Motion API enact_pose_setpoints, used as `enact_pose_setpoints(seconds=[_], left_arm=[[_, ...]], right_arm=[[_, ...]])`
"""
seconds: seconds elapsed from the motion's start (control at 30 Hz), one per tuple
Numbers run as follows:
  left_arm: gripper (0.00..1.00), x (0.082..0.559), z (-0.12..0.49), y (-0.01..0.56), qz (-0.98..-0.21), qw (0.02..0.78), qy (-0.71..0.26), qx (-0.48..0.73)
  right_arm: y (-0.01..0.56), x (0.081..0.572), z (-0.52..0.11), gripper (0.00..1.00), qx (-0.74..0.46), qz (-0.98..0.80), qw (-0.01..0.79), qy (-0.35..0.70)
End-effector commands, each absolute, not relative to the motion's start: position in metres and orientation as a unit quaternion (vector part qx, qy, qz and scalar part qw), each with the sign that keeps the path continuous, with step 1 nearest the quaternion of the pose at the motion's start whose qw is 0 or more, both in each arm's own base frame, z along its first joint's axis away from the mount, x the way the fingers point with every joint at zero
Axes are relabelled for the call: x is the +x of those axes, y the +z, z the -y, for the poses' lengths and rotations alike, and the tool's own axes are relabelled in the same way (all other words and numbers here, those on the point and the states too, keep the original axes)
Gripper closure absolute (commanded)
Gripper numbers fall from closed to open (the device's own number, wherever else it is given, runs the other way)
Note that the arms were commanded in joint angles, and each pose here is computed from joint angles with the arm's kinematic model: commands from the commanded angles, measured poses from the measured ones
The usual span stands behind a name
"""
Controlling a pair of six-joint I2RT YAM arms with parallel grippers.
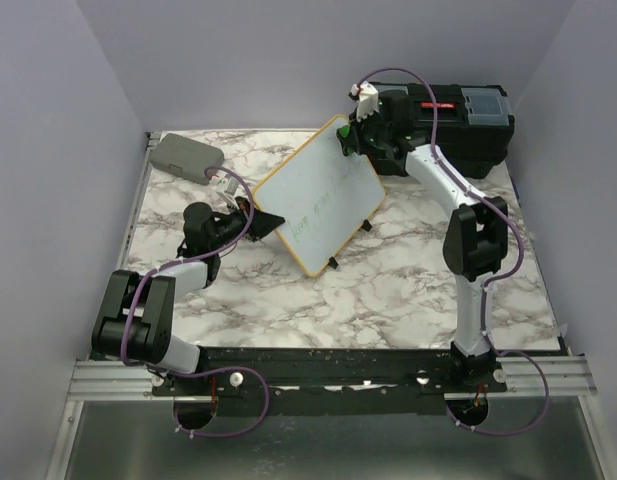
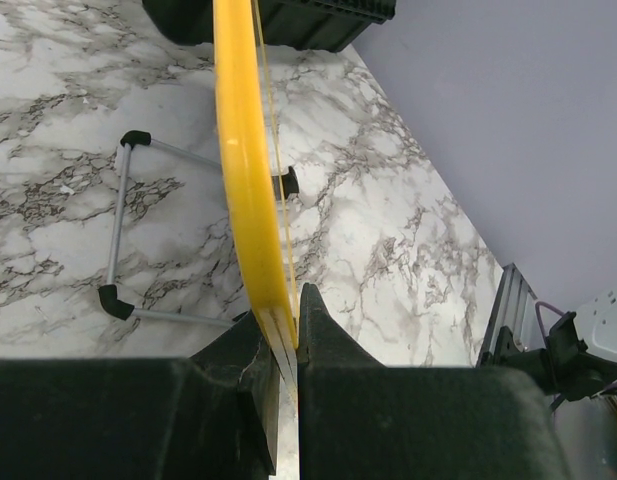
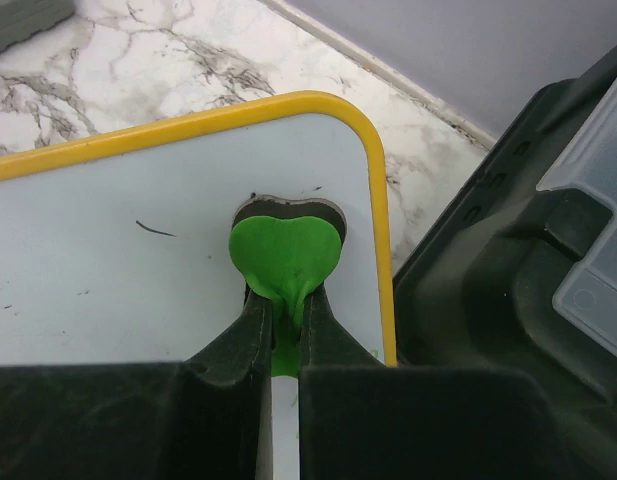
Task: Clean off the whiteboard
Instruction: Erase the whiteboard at the whiteboard stand.
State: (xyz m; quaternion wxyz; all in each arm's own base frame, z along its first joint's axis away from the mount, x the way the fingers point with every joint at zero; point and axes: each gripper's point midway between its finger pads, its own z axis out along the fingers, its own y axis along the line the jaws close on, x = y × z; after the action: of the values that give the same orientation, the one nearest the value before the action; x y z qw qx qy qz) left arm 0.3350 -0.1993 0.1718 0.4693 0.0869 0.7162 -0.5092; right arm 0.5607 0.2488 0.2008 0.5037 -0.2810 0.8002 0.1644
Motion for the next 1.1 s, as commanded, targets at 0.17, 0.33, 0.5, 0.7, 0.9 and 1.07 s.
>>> enact_pose_setpoints(seconds=[0.17,0.33,0.5,0.7,0.9,1.07], left_arm=[[1.0,0.308,0.218,0.17,-0.701,0.44,-0.535,0.17],[1.0,0.309,0.218,0.17,-0.701,0.441,-0.535,0.169],[1.0,0.309,0.218,0.17,-0.701,0.441,-0.535,0.167],[1.0,0.309,0.218,0.172,-0.7,0.443,-0.535,0.166],[1.0,0.308,0.218,0.172,-0.7,0.443,-0.535,0.166],[1.0,0.308,0.218,0.171,-0.7,0.442,-0.535,0.168]], right_arm=[[0.183,0.539,-0.28,0.99,-0.326,-0.786,0.471,0.234],[0.199,0.489,-0.323,0.99,-0.374,-0.761,0.464,0.257],[0.202,0.432,-0.371,0.99,-0.412,-0.744,0.448,0.275],[0.196,0.379,-0.413,0.99,-0.446,-0.734,0.428,0.282],[0.183,0.353,-0.43,0.99,-0.463,-0.734,0.41,0.28],[0.19,0.369,-0.415,0.99,-0.445,-0.744,0.438,0.238]])
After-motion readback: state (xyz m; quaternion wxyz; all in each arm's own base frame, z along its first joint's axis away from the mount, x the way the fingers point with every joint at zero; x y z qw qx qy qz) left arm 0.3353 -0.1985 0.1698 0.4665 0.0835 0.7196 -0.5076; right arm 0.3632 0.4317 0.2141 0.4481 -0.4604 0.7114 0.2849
